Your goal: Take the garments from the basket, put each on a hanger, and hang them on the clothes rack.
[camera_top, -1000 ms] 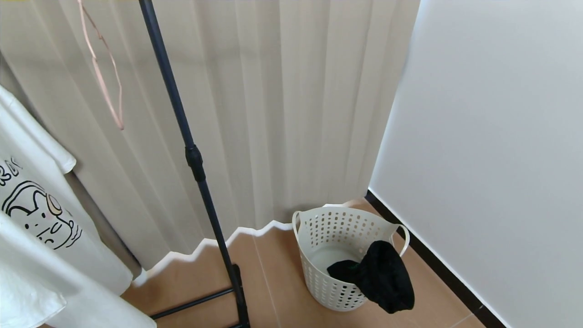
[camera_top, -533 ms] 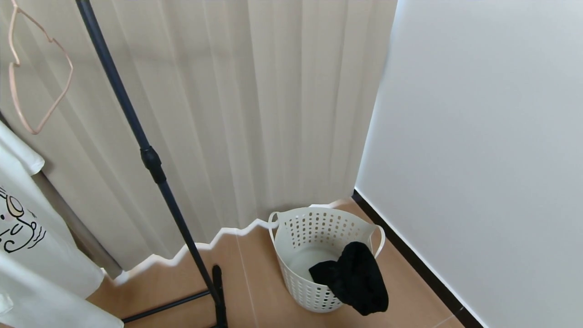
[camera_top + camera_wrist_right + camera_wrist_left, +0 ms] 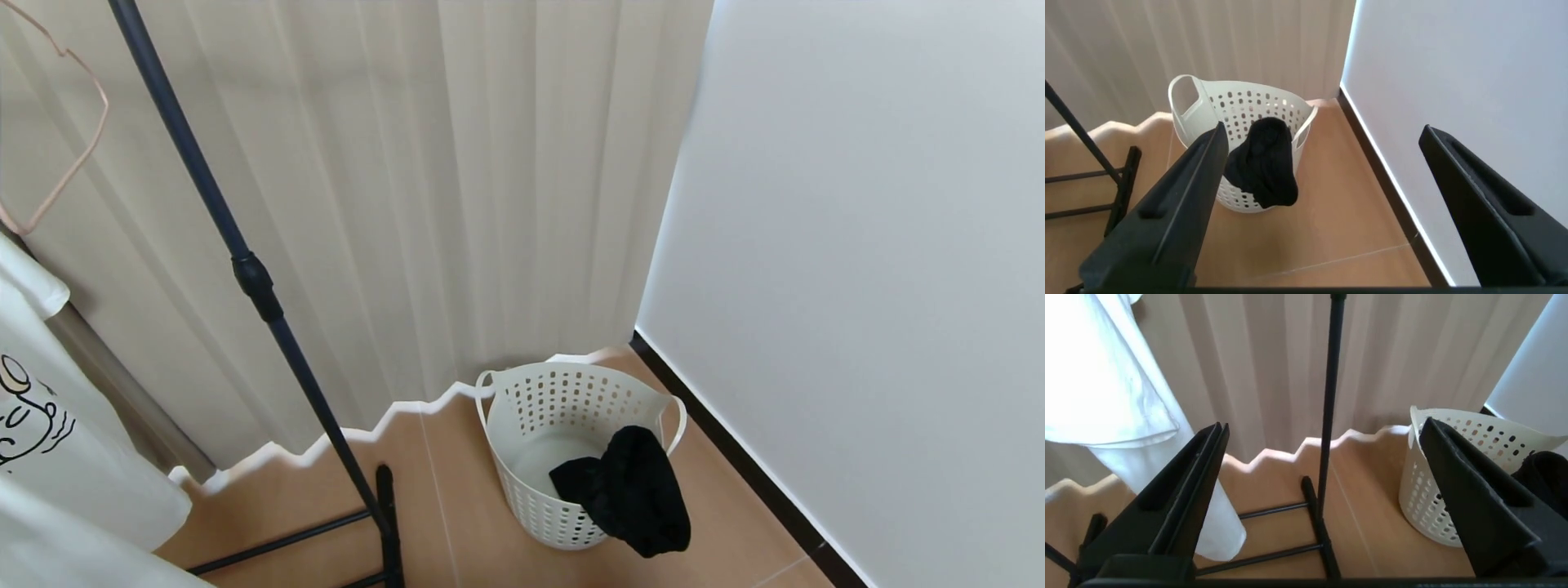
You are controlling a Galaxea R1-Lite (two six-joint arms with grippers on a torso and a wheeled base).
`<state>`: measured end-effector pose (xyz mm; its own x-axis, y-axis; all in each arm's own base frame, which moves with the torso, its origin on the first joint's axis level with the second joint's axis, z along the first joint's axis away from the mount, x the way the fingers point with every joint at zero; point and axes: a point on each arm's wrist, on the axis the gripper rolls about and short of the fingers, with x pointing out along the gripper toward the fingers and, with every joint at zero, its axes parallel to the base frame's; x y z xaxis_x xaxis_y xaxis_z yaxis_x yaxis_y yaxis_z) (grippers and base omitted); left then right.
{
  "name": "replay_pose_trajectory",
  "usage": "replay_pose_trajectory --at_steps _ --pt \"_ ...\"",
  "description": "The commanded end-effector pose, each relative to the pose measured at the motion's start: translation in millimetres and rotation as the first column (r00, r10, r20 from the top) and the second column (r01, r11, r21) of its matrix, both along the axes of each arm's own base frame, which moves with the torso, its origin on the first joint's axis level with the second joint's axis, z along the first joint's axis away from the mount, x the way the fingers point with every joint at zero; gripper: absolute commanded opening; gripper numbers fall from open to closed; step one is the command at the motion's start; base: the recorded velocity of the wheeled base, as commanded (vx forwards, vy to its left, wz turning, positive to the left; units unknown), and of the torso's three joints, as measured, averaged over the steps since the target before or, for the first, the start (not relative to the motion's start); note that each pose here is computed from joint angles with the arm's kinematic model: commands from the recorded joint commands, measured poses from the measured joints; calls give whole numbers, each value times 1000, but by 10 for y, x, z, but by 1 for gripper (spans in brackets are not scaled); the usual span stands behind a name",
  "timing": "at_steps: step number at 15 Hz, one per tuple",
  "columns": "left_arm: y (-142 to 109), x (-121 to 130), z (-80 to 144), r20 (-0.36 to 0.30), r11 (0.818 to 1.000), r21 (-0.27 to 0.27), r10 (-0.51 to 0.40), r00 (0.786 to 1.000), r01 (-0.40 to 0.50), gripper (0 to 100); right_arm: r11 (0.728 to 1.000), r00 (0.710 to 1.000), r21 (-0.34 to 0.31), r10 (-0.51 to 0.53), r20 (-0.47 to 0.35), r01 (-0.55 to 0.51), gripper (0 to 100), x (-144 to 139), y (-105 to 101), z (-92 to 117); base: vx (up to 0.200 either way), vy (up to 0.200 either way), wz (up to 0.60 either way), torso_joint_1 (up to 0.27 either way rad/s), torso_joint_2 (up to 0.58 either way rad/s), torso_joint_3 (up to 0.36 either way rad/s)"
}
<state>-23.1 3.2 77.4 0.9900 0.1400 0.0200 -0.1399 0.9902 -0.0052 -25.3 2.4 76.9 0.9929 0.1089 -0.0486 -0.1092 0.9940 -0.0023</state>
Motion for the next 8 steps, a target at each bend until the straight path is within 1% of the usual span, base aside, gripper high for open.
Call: replay_pose_trajectory --at_steps 1,8 --pt "0 1 1 0 1000 -1 1 1000 -1 100 1000 1000 0 1 -2 -1 100 1 0 0 0 0 0 7 2 -178" --pt "0 1 1 0 1000 -4 1 1000 -1 100 1000 1000 0 1 -2 -1 100 1 0 0 0 0 0 4 3 -200"
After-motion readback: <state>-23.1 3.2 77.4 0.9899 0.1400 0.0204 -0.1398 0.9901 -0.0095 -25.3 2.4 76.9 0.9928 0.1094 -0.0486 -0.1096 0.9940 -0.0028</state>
